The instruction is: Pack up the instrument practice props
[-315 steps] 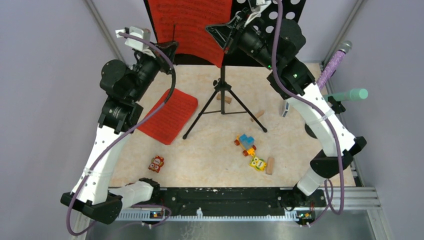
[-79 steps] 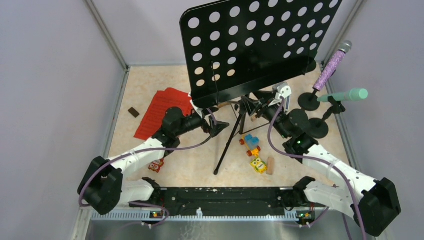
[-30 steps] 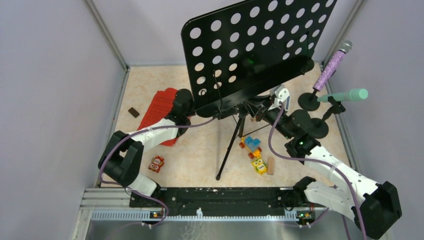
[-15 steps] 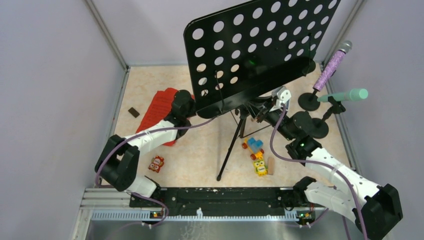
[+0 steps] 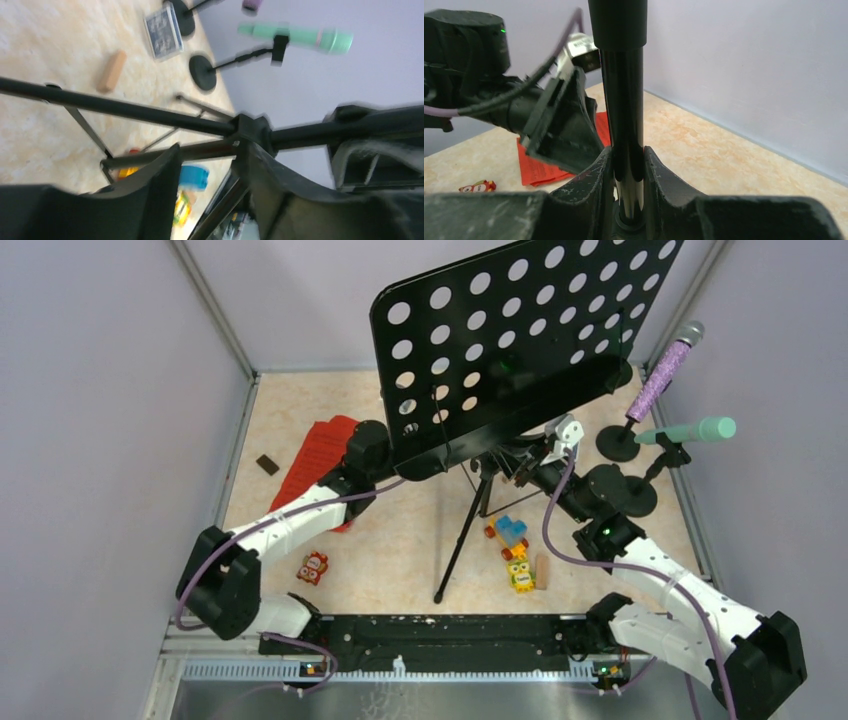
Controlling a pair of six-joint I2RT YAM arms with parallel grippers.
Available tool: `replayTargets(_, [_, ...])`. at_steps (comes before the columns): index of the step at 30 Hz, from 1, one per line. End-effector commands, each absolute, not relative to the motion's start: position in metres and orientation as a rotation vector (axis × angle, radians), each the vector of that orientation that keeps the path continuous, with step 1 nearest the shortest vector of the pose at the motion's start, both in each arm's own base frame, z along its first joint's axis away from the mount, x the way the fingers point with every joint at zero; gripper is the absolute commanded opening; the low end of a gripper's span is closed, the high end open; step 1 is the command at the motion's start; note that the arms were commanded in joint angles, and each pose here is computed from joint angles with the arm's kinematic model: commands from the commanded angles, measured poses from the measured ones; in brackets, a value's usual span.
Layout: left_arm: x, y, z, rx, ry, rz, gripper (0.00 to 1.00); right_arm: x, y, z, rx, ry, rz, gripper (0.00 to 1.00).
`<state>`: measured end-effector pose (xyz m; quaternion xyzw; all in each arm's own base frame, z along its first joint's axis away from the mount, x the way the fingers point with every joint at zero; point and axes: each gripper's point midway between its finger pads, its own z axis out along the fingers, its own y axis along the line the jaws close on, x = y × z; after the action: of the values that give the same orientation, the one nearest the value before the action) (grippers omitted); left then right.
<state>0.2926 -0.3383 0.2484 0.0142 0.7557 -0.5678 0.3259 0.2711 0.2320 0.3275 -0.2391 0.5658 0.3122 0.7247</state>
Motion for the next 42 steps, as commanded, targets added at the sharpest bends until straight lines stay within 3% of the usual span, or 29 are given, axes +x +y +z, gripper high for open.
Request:
replayTargets(1, [0.281, -0.321, 0.295, 0.047, 1.797, -1.482, 0.7, 0.262, 0.236, 0.321, -0.538, 1.286, 0.74, 0.0])
replayTargets(3, [0.275, -0.316, 0.303, 0.073, 1.737, -1.485, 0.81, 0.262, 0.235, 0.319, -0.539, 1.291, 0.738, 0.0])
replayTargets(5, [0.269, -0.313, 0.31, 0.116, 1.684, -1.478, 0.86, 0.261, 0.235, 0.32, -0.539, 1.29, 0.738, 0.0])
replayTargets(13, [0.251, -0.339, 0.302, 0.514, 1.596, -1.396, 0.8, 0.262, 0.235, 0.32, -0.536, 1.29, 0.742, 0.0])
replayTargets(23, [0.266, -0.35, 0.284, 0.56, 1.609, -1.356, 0.57, 0.258, 0.234, 0.316, -0.544, 1.3, 0.743, 0.0])
replayTargets(35, [0.267, -0.355, 0.292, 0.549, 1.586, -1.396, 0.42, 0.257, 0.232, 0.314, -0.543, 1.302, 0.74, 0.0])
replayTargets(42, [0.261, -0.358, 0.276, 0.551, 1.657, -1.445, 0.06, 0.258, 0.232, 0.313, -0.541, 1.304, 0.737, 0.0])
